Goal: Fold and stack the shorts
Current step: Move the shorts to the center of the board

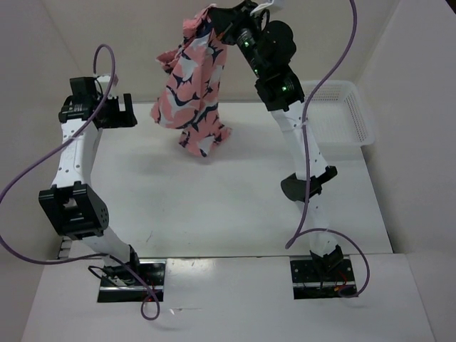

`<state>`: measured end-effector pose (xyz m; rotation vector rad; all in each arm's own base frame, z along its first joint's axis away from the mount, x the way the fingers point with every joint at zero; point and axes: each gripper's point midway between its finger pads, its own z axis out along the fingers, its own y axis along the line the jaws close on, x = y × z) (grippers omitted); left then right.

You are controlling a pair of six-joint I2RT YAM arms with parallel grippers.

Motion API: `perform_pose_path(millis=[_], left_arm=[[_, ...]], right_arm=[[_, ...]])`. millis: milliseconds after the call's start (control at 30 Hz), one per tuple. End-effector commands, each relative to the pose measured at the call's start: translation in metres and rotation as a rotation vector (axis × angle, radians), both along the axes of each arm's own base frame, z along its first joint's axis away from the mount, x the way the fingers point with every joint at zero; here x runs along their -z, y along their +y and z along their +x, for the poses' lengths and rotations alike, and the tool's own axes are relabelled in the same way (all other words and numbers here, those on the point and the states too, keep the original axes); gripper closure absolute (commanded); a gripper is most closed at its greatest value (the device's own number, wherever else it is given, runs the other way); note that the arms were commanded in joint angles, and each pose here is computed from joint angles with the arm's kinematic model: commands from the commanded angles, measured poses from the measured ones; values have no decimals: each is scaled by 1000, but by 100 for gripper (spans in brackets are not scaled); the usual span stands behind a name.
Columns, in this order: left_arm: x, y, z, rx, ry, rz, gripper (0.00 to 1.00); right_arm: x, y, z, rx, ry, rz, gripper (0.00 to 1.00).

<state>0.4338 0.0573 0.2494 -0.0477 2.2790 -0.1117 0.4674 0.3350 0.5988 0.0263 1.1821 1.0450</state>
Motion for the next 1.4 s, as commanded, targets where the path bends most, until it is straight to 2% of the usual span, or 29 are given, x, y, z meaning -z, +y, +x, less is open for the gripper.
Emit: perform_pose_path(millis=[0, 33, 100, 133, 167, 200, 233, 300, 333, 367, 433, 533, 567, 633, 667, 700, 767, 933, 1167, 1300, 1367], left_arm=[[-14, -6, 21, 47, -51, -23, 1], [-15, -8, 26, 60, -62, -32, 1], [-14, -12, 30, 84, -64, -53, 1], [-13, -16, 35, 94, -68, -52, 1], [-8, -18, 37, 95, -56, -49, 1], [-10, -22, 39, 105, -65, -47, 1], [3, -29, 39, 115, -35, -48, 1], [12, -39, 36, 135, -12, -54, 1], [24, -50, 33, 155, 17, -60, 1], [29, -49, 31, 148, 30, -56, 1], [39, -55, 27, 160, 56, -61, 1], [62, -66, 13, 187, 115, -91, 1], [70, -76, 9, 209, 137, -93, 1], [96, -87, -7, 226, 204, -91, 1], [104, -91, -12, 231, 227, -85, 1], [109, -99, -12, 244, 225, -68, 1], [123, -99, -13, 237, 255, -53, 1], [139, -107, 2, 249, 272, -30, 1], [176, -114, 10, 261, 331, -22, 1], [186, -127, 4, 302, 359, -63, 1], [197, -132, -4, 313, 390, -64, 8]], right_arm=[[-31, -26, -26, 14, 21, 96, 100], [13, -24, -1, 43, 145, 13, 100], [57, -21, 14, 60, 252, -92, 100], [88, -23, 21, 79, 311, -199, 100], [116, -21, 29, 93, 342, -297, 91], [157, -16, 38, 90, 440, -375, 75], [165, -20, 32, 90, 471, -409, 56], [211, -14, 32, 50, 560, -507, 13], [204, -19, 25, 52, 547, -519, 2], [228, -23, 24, 63, 593, -572, 0], [233, -34, 17, 84, 594, -613, 0], [260, -61, -24, 85, 605, -734, 0], [280, -78, -54, 91, 624, -768, 0], [302, -93, -82, 89, 615, -809, 0], [341, -101, -97, 79, 655, -875, 0], [331, -97, -100, 106, 582, -867, 0], [345, -91, -90, 121, 567, -892, 0], [379, -61, -23, 187, 532, -963, 0], [452, -38, 5, 120, 520, -1113, 0], [462, -38, 16, 140, 495, -1158, 13], [479, -41, 12, 127, 516, -1190, 16]])
